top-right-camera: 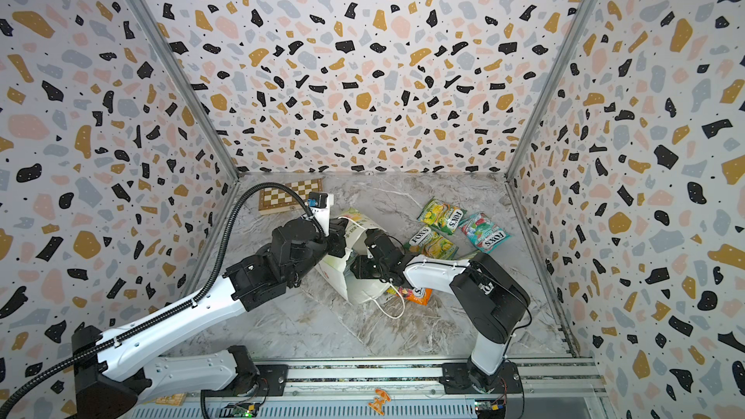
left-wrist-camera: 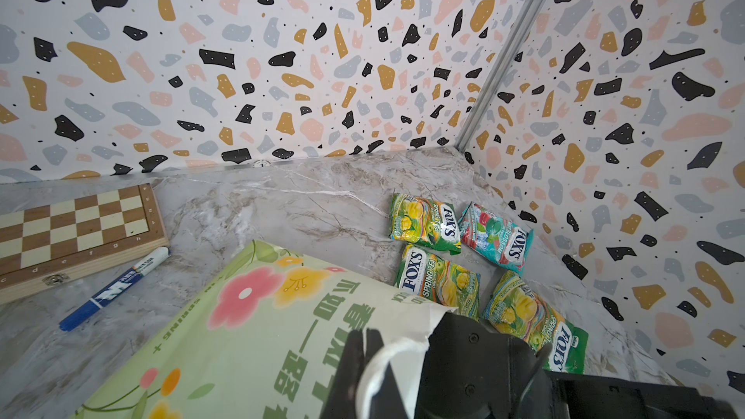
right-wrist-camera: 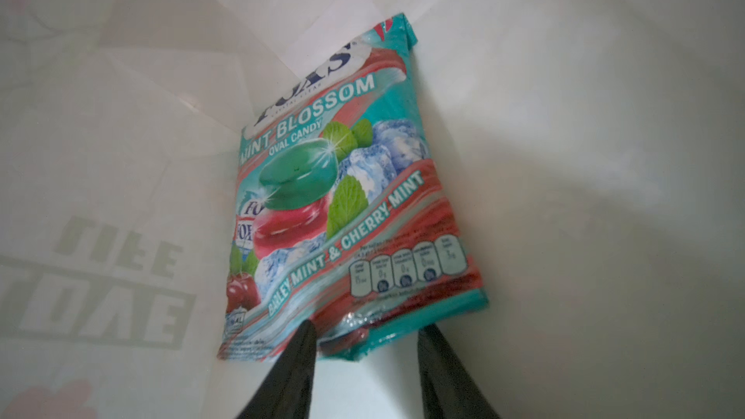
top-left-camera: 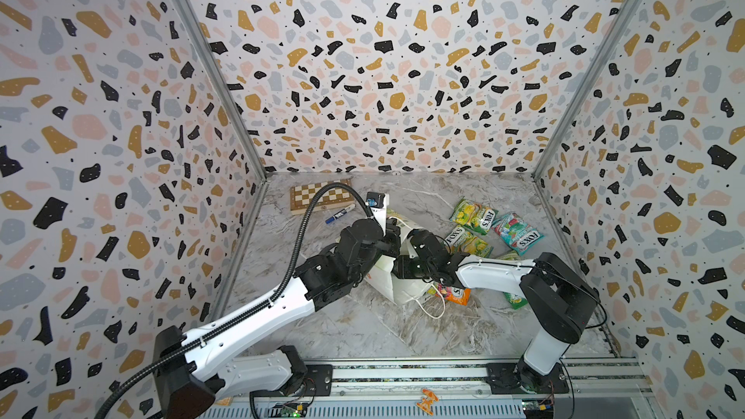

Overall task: Take the snacks out of the paper bag
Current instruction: Pick up the snack from the paper bag.

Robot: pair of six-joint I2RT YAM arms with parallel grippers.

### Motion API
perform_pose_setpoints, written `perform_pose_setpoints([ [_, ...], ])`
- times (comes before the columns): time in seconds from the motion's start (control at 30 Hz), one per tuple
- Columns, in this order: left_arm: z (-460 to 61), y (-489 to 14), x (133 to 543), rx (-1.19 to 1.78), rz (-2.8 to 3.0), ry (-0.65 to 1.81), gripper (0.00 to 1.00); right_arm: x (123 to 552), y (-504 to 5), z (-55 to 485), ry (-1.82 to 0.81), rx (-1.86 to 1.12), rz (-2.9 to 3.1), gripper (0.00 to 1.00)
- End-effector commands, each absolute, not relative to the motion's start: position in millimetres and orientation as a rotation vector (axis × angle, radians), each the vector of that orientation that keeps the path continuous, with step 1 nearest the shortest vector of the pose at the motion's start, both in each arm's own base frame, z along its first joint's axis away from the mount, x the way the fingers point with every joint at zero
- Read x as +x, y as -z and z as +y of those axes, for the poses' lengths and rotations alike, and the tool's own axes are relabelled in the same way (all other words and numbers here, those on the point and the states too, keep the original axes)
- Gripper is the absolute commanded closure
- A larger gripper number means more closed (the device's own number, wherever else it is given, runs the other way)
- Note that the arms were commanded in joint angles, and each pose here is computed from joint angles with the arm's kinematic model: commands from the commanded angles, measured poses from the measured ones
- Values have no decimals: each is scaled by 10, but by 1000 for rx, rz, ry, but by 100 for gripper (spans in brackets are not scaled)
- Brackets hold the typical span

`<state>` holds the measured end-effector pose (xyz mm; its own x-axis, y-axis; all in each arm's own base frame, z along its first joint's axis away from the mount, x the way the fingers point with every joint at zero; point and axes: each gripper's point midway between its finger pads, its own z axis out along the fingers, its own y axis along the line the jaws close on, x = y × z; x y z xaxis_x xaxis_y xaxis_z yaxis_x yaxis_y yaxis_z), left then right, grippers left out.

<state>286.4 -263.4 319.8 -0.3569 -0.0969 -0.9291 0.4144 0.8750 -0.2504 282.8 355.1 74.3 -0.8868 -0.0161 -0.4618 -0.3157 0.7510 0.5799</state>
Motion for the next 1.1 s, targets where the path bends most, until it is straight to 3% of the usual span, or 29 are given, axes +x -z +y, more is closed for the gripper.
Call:
perform_pose_setpoints([
  [0.0,-2624,-3399,2857,192,1796,590,100,2942,-893,3641,-983,-182,2457,57],
  [0.2,-2596,-3402,2869,165,1791,589,100,2964,-900,3536,-940,-74,2455,48],
  [0.57,-2653,-3565,2840,152,1754,669,100,2997,-872,3551,-946,-2,2470,57],
  [0.7,-2684,-3653,2812,153,1735,711,100,3019,-877,3568,-945,-1,2471,55],
  [0.87,-2702,-3736,2798,152,1718,740,100,3042,-877,3590,-938,-9,2478,43],
  [1.07,-2730,-3769,2778,158,1708,768,100,3048,-842,3656,-966,-30,2488,46],
])
